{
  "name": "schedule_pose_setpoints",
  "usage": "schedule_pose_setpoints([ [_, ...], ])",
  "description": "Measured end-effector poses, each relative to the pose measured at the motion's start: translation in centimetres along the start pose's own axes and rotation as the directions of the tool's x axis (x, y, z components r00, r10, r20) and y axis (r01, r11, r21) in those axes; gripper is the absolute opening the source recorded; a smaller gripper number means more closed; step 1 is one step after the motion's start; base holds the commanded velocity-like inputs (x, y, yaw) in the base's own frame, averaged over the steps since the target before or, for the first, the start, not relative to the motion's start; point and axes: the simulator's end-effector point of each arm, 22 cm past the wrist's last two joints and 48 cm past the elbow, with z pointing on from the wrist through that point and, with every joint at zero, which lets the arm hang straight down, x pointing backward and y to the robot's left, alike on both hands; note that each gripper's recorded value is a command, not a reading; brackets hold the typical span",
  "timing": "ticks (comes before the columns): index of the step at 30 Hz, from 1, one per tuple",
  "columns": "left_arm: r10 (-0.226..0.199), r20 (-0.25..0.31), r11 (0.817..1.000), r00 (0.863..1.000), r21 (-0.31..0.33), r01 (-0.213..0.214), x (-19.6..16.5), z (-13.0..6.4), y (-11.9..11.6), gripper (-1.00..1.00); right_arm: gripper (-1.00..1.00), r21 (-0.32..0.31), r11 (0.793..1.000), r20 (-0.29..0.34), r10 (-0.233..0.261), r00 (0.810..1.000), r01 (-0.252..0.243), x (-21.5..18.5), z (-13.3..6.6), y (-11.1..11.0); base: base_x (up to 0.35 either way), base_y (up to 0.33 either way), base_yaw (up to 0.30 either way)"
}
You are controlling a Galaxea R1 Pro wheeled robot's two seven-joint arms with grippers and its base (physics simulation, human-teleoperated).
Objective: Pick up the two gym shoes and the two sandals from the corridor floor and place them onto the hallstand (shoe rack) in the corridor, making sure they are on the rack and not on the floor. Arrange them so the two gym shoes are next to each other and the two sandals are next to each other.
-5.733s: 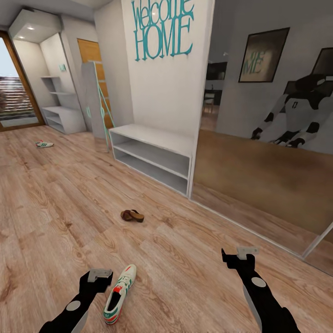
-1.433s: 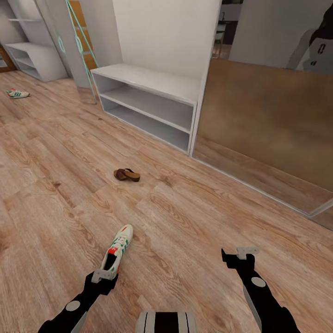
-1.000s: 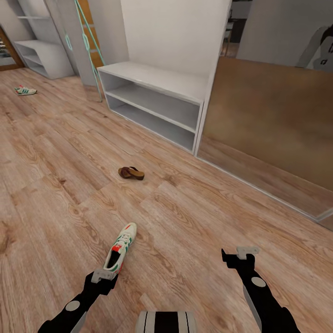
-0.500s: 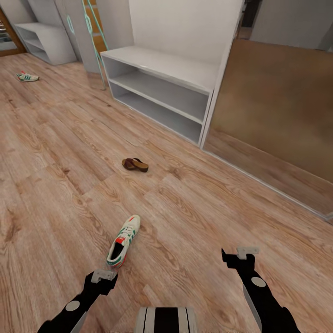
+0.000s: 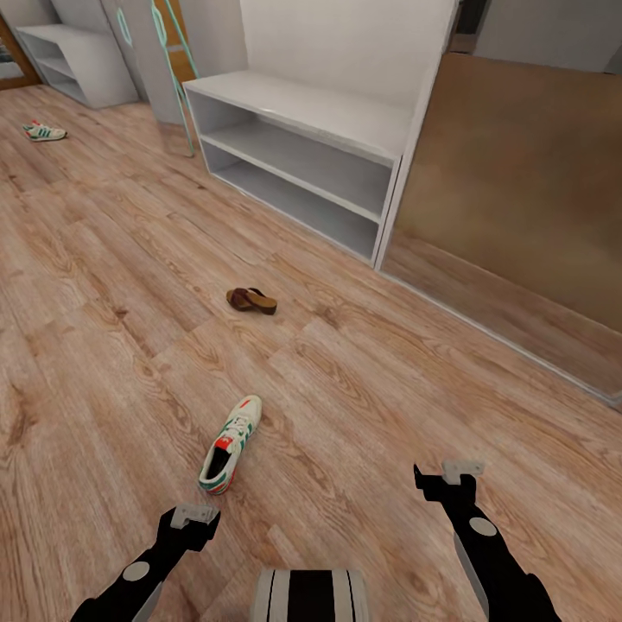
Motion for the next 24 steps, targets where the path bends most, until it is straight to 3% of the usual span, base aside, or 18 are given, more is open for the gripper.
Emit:
schedule_pose_setpoints([
  [11,-0.002,0.0,1.0,1.0,-0.003,0.002,0.01,-0.02,0.16,1.0,1.0,0.0,1.0,0.0,0.0,1.0,0.0,0.01,-0.01,0.01,0.161,0.028,0.0],
  [24,-0.002,0.0,1.0,1.0,-0.002,0.002,0.01,-0.02,0.13,1.0,1.0,0.0,1.0,0.0,0.0,1.0,0.0,0.0,-0.01,0.01,0.06,0.004,0.0],
])
